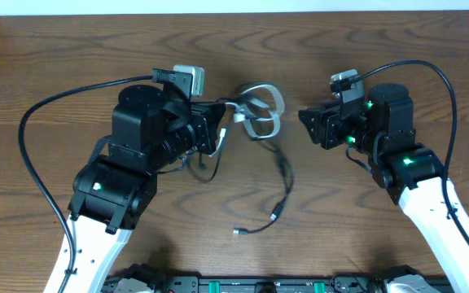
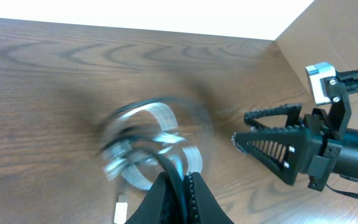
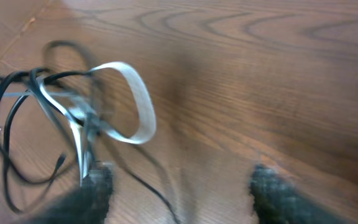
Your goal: Untangle cables
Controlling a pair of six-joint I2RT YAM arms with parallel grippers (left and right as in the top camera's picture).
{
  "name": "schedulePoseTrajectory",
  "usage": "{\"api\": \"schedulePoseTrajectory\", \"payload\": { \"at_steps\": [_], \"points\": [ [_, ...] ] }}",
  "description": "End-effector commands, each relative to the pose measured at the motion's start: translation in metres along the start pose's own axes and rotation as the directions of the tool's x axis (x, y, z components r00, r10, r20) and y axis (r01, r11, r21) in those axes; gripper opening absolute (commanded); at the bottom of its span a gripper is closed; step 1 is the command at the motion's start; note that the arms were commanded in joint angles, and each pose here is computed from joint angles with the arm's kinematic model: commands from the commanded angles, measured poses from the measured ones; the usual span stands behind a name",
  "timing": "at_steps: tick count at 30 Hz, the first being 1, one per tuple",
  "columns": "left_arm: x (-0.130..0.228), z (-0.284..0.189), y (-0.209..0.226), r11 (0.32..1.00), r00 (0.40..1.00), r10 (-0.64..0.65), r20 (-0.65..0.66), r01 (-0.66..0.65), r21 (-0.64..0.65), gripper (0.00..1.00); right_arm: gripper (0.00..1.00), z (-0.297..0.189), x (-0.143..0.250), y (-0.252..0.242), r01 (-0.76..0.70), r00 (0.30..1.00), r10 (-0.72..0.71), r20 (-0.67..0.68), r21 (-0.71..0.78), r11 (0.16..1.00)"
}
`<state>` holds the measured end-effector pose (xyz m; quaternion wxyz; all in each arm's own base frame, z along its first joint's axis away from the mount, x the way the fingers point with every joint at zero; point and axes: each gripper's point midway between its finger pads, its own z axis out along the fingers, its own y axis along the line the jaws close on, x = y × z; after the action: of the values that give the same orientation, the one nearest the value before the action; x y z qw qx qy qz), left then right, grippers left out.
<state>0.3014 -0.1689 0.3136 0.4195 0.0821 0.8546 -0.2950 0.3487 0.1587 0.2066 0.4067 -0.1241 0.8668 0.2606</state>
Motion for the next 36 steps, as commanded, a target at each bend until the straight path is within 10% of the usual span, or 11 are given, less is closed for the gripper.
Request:
{"api": "schedulePoseTrajectory", "payload": {
  "at_steps": [1, 22, 28, 36],
  "points": [
    [-0.007, -0.006, 0.000, 1.000, 0.999, 0.022, 0.028, -0.021, -0.010, 0.08, 0.77, -0.001, -0.003, -0.003, 0.014, 1.000, -0.014, 0.008, 0.016, 1.000],
    [0.015, 0.019, 0.004, 1.000, 0.996, -0.010, -0.091, 0.011, 0.017, 0.17, 0.94, -0.001, -0.004, -0.003, 0.015, 1.000, -0.015, 0.010, 0.014, 1.000],
    [0.033, 0.048, 0.022, 0.999, 0.983, -0.041, -0.178, 0.035, -0.037, 0.60, 0.95, -0.001, -0.004, -0.003, 0.015, 1.000, -0.015, 0.010, 0.014, 1.000],
    [0.022, 0.050, 0.108, 0.875, 0.995, -0.028, -0.099, -0.024, -0.484, 0.69, 0.95, -0.001, -0.004, -0.003, 0.016, 1.000, -0.016, 0.012, 0.015, 1.000]
  ]
}}
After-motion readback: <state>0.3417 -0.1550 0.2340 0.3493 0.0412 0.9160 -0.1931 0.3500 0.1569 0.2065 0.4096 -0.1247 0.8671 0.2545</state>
